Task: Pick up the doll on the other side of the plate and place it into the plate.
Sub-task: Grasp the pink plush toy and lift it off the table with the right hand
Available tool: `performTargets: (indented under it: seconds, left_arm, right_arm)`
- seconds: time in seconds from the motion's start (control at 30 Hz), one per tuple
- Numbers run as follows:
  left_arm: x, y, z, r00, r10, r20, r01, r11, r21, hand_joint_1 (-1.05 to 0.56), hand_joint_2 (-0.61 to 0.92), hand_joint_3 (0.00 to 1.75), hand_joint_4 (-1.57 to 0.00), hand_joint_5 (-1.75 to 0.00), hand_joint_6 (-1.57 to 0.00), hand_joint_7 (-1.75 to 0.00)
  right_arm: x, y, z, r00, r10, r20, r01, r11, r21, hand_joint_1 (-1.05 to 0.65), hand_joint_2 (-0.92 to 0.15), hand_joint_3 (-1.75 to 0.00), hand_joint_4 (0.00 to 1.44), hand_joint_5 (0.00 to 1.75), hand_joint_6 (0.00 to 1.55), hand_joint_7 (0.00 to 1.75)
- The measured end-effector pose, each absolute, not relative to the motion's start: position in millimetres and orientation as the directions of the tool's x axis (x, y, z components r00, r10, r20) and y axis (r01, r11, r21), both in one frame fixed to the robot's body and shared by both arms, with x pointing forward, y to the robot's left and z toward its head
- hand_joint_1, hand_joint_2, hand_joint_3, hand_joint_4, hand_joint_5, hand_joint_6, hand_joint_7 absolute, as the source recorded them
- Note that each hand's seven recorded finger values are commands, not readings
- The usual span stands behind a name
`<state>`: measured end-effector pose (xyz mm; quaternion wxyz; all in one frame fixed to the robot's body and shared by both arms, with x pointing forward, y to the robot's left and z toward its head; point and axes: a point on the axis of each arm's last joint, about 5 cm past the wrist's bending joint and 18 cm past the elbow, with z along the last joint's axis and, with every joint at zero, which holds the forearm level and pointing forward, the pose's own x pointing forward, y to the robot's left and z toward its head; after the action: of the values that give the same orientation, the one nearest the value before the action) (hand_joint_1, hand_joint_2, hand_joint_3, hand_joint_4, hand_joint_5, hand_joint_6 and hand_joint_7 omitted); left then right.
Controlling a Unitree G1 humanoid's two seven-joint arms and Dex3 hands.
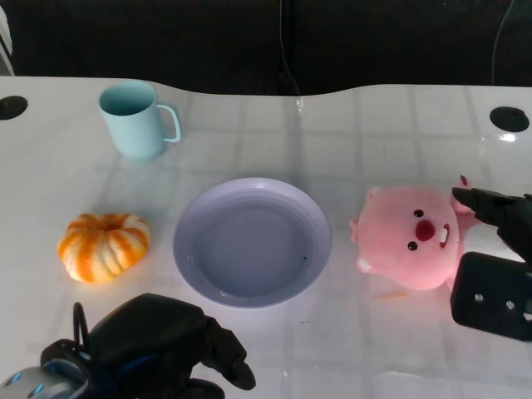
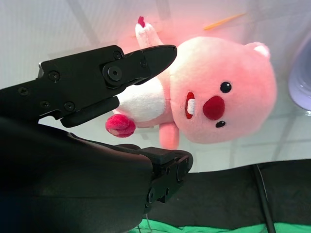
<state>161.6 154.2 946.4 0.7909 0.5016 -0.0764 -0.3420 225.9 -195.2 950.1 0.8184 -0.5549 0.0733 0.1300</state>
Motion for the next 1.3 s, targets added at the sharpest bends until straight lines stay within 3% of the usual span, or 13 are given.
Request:
performTargets:
  seconds: [0.57, 0.73, 0.97, 1.07, 1.1, 1.17, 1.2, 1.27, 1.3]
  left_arm:
    - [156.8, 154.1, 950.8, 0.761, -0.613, -0.214, 0.459, 0.274, 0.845, -0.26, 0.92, 0.26, -0.74, -1.29, -1.09, -0.01]
    - [154.0, 154.9, 951.1, 0.761, -0.613, -0.211, 0.459, 0.279, 0.844, -0.25, 0.92, 0.25, -0.72, -1.42, -1.1, -0.02]
    - [149.7, 154.2, 951.5, 0.759, -0.616, -0.209, 0.461, 0.282, 0.841, -0.25, 0.92, 0.26, -0.73, -1.37, -1.1, -0.02]
    - [147.9, 153.3, 951.8, 0.76, -0.618, -0.203, 0.46, 0.29, 0.839, -0.25, 0.92, 0.24, -0.72, -1.45, -1.1, -0.02]
    - [147.4, 153.1, 951.5, 0.76, -0.617, -0.202, 0.46, 0.292, 0.839, -0.25, 0.92, 0.24, -0.72, -1.45, -1.11, -0.02]
    - [146.5, 152.9, 950.5, 0.763, -0.615, -0.202, 0.458, 0.292, 0.84, -0.25, 0.92, 0.23, -0.72, -1.46, -1.11, -0.02]
    - [146.1, 152.7, 950.2, 0.763, -0.615, -0.199, 0.455, 0.292, 0.841, -0.25, 0.92, 0.21, -0.71, -1.45, -1.11, -0.02]
    - [144.4, 152.3, 949.1, 0.762, -0.618, -0.194, 0.451, 0.291, 0.844, -0.24, 0.92, 0.2, -0.71, -1.45, -1.11, -0.02]
    - [143.7, 152.3, 948.5, 0.761, -0.618, -0.196, 0.453, 0.291, 0.843, -0.24, 0.92, 0.2, -0.71, -1.45, -1.11, -0.02]
  right_arm:
    - [267.7, -185.0, 920.2, 0.922, 0.077, -0.379, -0.383, 0.307, -0.871, -0.65, -0.92, -0.05, 0.19, 0.22, 0.33, 0.04]
    - [278.0, -183.6, 914.4, 0.913, 0.064, -0.402, -0.403, 0.276, -0.872, -0.65, -0.92, -0.07, 0.25, 0.21, 0.37, 0.04]
    - [289.2, -180.2, 907.7, 0.91, 0.065, -0.409, -0.411, 0.272, -0.87, -0.59, -0.92, -0.07, 0.43, 0.13, 0.5, 0.04]
    - [292.4, -178.1, 904.4, 0.921, 0.056, -0.386, -0.386, 0.281, -0.879, -0.44, -0.92, -0.02, 0.61, 0.11, 0.72, 0.06]
    - [292.5, -177.4, 902.1, 0.928, 0.053, -0.368, -0.367, 0.29, -0.884, -0.34, -0.92, -0.02, 0.75, 0.13, 0.83, 0.07]
    - [291.9, -174.2, 895.8, 0.946, 0.041, -0.322, -0.317, 0.326, -0.89, -0.23, -0.92, -0.05, 0.96, 0.23, 1.0, 0.09]
    - [291.4, -172.9, 892.7, 0.955, 0.038, -0.293, -0.288, 0.341, -0.895, -0.2, -0.9, -0.02, 1.01, 0.6, 1.18, 0.08]
    - [290.2, -172.1, 887.9, 0.971, 0.042, -0.237, -0.236, 0.36, -0.902, -0.19, -0.91, -0.06, 0.96, 1.0, 1.32, 0.07]
    - [289.8, -172.1, 886.4, 0.975, 0.044, -0.217, -0.218, 0.363, -0.906, -0.19, -0.91, -0.13, 0.86, 1.38, 1.32, 0.21]
